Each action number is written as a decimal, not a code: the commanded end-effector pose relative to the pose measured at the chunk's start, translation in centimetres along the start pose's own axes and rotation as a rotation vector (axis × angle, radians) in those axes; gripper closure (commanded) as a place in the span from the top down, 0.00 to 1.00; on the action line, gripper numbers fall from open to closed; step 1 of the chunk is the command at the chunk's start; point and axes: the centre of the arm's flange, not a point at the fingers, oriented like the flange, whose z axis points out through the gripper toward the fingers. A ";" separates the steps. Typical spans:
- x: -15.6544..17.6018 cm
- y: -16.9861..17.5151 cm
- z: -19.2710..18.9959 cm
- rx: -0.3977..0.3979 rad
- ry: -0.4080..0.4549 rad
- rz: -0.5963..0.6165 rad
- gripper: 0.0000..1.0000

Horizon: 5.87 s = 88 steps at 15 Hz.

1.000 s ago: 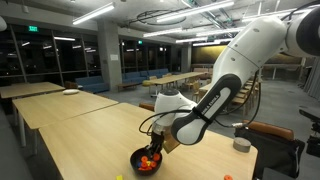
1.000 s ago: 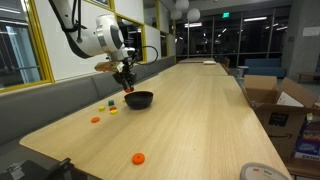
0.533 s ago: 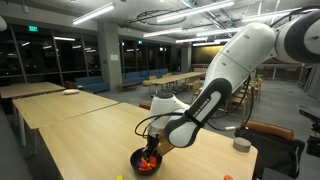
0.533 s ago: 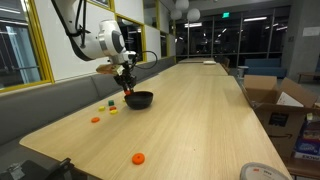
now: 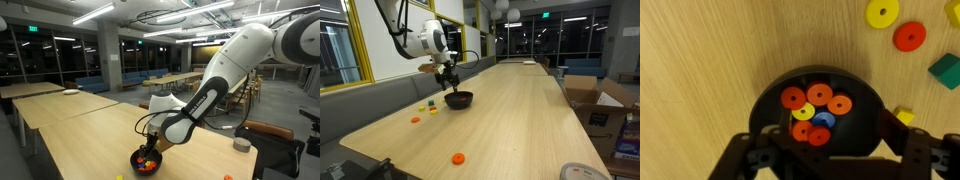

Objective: Put three yellow circles into the bowl.

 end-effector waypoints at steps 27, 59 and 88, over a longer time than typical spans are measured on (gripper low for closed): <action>-18.3 -8.1 5.0 0.050 -0.261 -0.027 1.00; -16.4 -10.3 6.8 -0.005 -0.113 -0.078 1.00; -10.4 -6.0 -3.8 0.006 0.048 -0.011 0.24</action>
